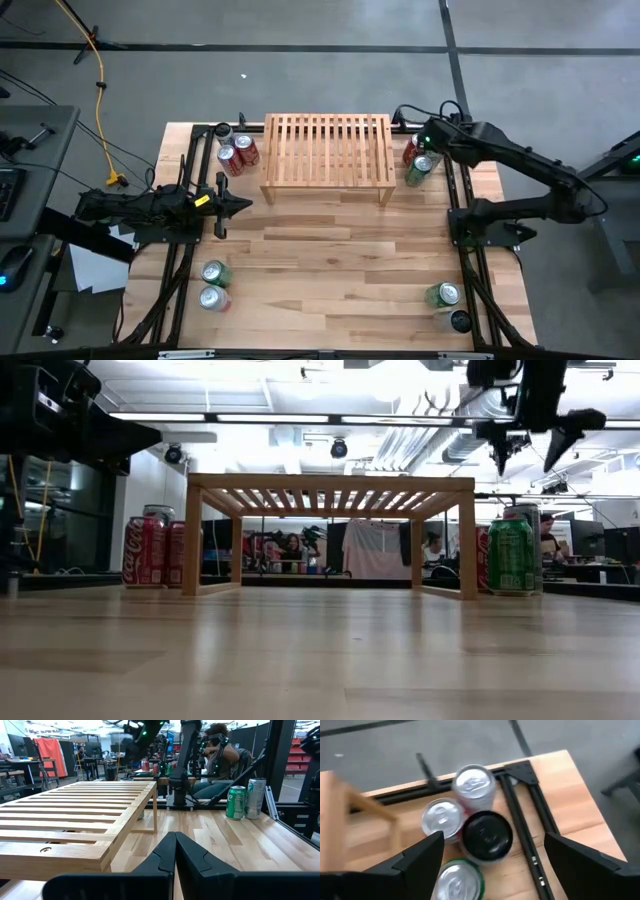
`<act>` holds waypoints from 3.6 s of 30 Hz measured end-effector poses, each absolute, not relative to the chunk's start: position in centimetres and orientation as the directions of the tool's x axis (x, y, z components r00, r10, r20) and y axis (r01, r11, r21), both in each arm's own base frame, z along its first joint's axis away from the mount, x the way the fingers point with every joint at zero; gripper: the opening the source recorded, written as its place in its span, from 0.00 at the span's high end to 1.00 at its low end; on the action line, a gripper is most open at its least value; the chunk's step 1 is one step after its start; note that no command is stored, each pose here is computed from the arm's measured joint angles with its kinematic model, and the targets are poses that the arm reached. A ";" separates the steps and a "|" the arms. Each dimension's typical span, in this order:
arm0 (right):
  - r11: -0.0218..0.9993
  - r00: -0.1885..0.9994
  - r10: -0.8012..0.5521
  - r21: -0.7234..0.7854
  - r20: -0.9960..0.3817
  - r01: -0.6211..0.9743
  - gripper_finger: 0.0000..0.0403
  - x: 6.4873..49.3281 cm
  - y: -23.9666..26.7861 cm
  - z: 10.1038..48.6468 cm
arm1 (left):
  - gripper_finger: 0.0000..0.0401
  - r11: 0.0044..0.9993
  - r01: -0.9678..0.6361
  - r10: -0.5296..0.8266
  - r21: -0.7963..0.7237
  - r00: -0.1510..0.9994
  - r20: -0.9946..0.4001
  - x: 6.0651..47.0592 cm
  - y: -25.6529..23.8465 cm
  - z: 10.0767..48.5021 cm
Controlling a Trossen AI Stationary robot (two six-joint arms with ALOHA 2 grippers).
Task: Place canned beverage on shelf
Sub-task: Put the top right white pink soda can on the shelf
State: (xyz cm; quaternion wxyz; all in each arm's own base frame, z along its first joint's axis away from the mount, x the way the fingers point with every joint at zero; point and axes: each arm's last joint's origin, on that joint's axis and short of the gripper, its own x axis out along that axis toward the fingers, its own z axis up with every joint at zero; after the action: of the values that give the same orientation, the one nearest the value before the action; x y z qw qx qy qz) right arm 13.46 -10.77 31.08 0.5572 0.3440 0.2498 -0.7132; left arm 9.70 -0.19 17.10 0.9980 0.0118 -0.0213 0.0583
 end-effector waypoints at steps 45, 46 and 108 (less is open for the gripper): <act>-0.355 -0.183 -0.487 0.002 -0.854 0.935 0.18 13.8 -15.1 25.1 | 1.00 0.993 -0.117 0.116 0.021 0.992 0.044 9.7 -0.2 17.1; -0.351 -0.186 -0.484 -0.005 -0.855 0.936 0.18 13.8 -15.2 25.0 | 1.00 0.993 -0.117 0.116 0.021 0.992 0.044 9.7 -0.2 17.1; 0.578 0.345 -0.600 -0.093 -0.721 0.811 0.40 22.5 -11.9 45.7 | 1.00 0.993 -0.117 0.116 0.021 0.992 0.044 9.7 -0.2 17.1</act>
State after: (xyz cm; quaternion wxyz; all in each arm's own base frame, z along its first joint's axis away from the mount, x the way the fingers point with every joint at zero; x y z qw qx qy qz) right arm 22.50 -11.87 45.68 0.8077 0.1424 0.3695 -0.4368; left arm 9.70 -0.19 17.10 0.9980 0.0118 -0.0214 0.0583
